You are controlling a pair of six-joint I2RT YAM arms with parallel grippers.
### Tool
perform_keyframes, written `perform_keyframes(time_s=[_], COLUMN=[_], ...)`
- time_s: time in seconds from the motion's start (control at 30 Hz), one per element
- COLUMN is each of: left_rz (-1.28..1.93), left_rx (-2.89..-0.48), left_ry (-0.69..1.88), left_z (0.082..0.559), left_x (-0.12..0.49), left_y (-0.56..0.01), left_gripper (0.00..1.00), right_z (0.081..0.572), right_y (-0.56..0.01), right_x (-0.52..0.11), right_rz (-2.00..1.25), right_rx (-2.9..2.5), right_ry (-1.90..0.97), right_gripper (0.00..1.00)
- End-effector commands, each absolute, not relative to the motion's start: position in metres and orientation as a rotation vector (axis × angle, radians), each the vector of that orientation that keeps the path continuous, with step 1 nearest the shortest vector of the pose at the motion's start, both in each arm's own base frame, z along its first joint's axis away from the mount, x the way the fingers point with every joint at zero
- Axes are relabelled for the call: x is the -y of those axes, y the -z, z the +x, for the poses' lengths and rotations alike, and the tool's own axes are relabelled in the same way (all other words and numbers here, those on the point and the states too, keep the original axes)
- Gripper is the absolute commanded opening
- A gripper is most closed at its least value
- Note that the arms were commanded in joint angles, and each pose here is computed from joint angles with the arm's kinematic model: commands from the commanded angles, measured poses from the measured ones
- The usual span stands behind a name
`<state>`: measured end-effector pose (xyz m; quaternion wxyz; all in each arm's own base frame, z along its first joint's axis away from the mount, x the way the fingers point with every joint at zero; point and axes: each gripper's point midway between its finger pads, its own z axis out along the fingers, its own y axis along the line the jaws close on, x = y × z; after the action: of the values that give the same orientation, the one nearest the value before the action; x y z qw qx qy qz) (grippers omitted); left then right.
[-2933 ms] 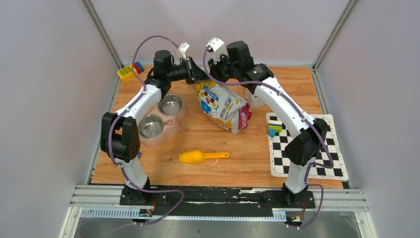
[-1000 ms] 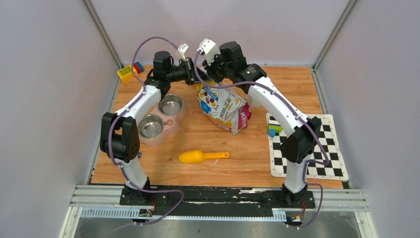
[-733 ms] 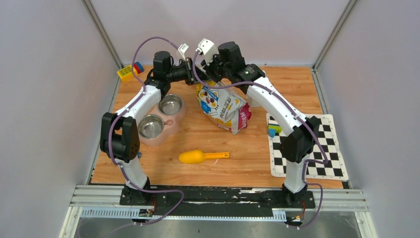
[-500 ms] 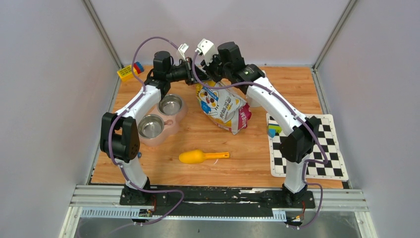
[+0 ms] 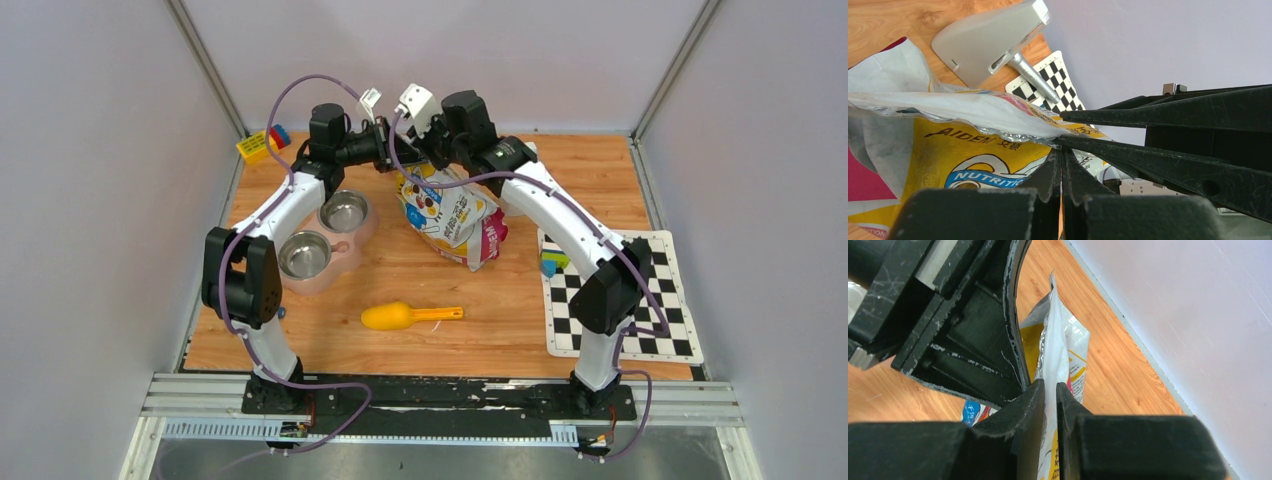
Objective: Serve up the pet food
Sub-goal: Open the pet food bag at the center of the board.
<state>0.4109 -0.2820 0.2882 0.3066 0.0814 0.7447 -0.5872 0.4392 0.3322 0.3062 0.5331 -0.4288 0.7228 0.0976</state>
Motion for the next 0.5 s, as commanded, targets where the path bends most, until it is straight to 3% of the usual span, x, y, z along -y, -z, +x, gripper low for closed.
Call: perform_keyframes(time_s=[0.0,0.3,0.47], left_rz=[0.297,0.3,0.301], left_rx=[-1.849,-1.844,-1.841], left_ry=[1.539,1.539,1.54], left_z=[0.399,0.398,0.398], left_x=[0.28,0.28,0.28], left_y=[-0.33,-0.332,-0.333], left_gripper=[0.0,0.0,0.0], right_z=[0.424,0.424,0.424], right_y=[-0.311,-0.303,-0.301], right_x=[-0.315,-0.315,-0.32], right_rz=[-1.036,-1.049,-1.046], right_rx=[-1.741,-1.758,-1.767], right_ry=[-0.189,-0.187,-0.217], right_gripper=[0.16,0.14,0.06])
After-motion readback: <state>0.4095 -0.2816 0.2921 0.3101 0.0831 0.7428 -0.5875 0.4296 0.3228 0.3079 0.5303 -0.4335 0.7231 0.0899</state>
